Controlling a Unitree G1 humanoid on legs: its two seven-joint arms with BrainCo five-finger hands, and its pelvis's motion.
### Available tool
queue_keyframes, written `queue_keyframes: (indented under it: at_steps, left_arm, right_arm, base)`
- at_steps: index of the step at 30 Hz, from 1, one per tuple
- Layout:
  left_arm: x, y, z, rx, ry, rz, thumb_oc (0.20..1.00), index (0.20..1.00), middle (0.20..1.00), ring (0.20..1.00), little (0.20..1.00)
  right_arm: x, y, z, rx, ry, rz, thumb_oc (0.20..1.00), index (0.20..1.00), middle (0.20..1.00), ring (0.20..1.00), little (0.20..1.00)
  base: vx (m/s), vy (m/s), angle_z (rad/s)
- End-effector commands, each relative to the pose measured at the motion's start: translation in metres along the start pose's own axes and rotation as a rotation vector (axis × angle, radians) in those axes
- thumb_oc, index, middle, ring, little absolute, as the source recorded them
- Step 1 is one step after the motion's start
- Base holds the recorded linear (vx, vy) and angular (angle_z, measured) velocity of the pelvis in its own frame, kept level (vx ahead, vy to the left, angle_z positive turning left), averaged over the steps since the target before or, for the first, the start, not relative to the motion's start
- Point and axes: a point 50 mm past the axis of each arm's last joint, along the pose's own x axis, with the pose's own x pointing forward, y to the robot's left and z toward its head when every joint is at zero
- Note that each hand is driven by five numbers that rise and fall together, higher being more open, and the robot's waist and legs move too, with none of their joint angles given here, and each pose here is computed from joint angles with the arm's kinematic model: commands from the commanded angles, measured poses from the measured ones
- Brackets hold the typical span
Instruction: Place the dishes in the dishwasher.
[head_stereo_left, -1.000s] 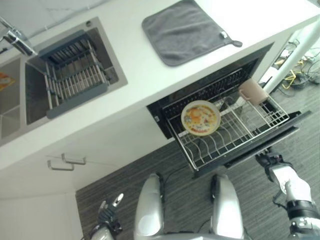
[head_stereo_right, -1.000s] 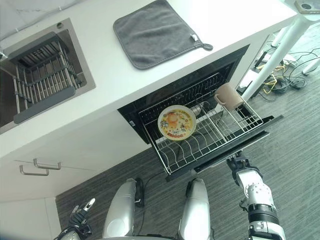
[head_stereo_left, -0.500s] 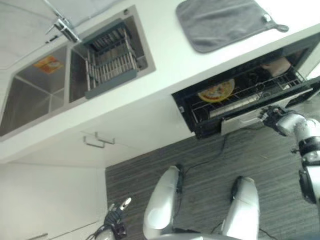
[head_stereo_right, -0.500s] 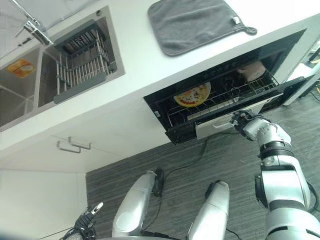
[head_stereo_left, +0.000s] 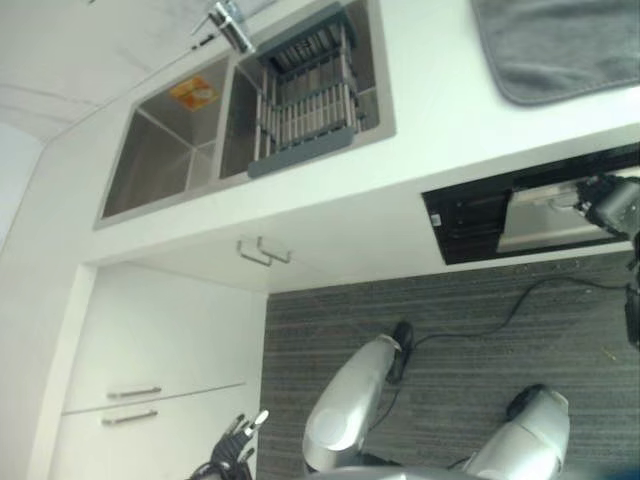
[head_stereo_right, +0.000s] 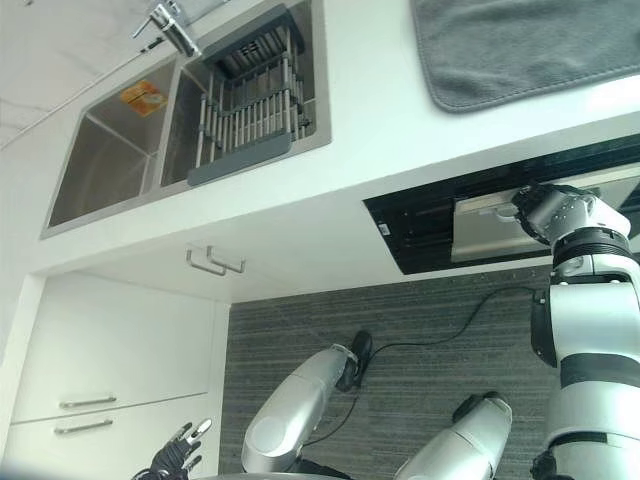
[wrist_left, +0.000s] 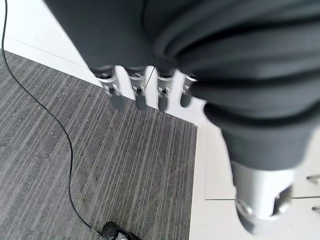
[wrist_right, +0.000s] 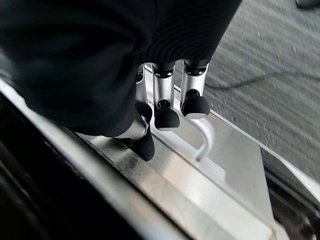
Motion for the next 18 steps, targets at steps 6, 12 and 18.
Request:
queue_keyframes:
  at_steps: [6, 12, 18]
  left_arm:
    - [-0.006, 0.041, 0.040, 0.074, -0.077, 0.048, 1.000, 1.000, 1.000, 1.000, 1.000]
    - [-0.009, 0.044, 0.046, 0.099, -0.100, 0.033, 1.000, 1.000, 1.000, 1.000, 1.000]
    - [-0.013, 0.055, 0.057, 0.102, -0.153, 0.049, 1.000, 1.000, 1.000, 1.000, 1.000]
  right_arm:
    - [-0.065, 0.044, 0.109, 0.142, -0.359, 0.292, 0.200, 0.200, 0.200, 0.200, 0.200]
    - [-0.051, 0.038, 0.089, 0.003, -0.262, 0.350, 1.000, 1.000, 1.000, 1.000, 1.000]
    - [-0.024, 0.008, 0.056, -0.407, -0.209, 0.318, 1.000, 1.000, 1.000, 1.000, 1.000]
  base:
    - [0.02, -0.010, 0.25]
    - [-0.01, -0.023, 0.00]
    - [-0.08, -0.062, -0.02]
